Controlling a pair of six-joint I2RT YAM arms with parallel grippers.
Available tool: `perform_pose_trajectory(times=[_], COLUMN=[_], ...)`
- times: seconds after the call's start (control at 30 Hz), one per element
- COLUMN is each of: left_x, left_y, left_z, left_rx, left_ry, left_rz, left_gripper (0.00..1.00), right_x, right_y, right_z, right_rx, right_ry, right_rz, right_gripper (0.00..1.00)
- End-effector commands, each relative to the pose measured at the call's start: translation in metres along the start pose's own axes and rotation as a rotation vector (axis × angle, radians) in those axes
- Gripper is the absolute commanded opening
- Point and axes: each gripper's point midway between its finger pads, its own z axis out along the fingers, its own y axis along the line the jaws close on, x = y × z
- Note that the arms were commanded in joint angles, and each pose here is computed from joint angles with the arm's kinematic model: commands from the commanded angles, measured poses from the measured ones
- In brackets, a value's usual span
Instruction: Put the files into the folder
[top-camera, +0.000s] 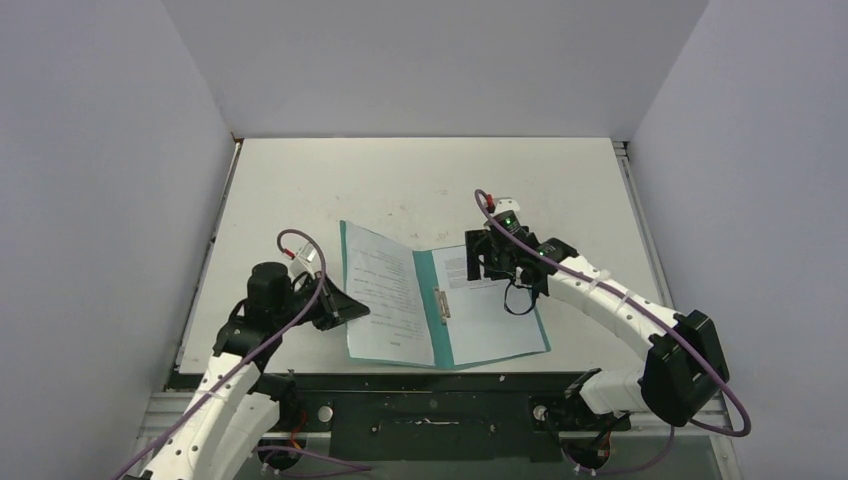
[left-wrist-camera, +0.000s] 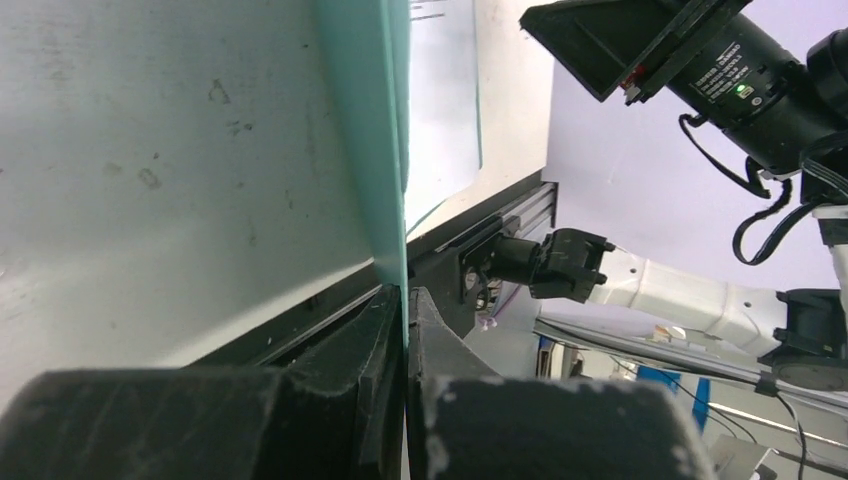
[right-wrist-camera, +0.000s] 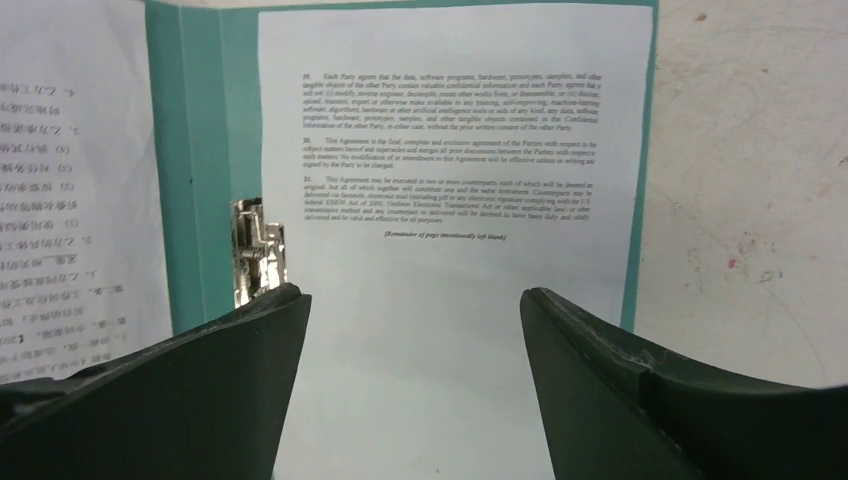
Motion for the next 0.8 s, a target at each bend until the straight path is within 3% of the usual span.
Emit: perform_pose_trajectory(times=[0.0, 0.2, 0.43, 0.77], left_x=[0.0, -0.009, -0.02, -0.034], left_y=[0.001, 0.007, 0.003, -0.011], left_z=[-0.021, -0.048, -0.067, -0.068], left_rx=[-0.115, -0.294, -0.372, -0.364], left_ry=[0.021, 0.0, -0.037, -0.069], left_rz=[0.102, 0.209, 0.274, 0.306], left_gripper=[0.0, 0.0, 0.0, 0.19], right_x=[-0.014, 0.006, 0.046, 0.085], right_y=[-0.019, -0.029, -0.02, 0.009], right_z=[-0.006, 0.011, 0.034, 0.054], right_rx=[0.07, 0.07, -0.013, -0.191], right_ry=[-0.09, -0.073, 0.006, 0.095], right_rz=[0.046, 0.1, 0.149, 0.215], right_gripper=[0.81, 0.91, 0.97, 1.0])
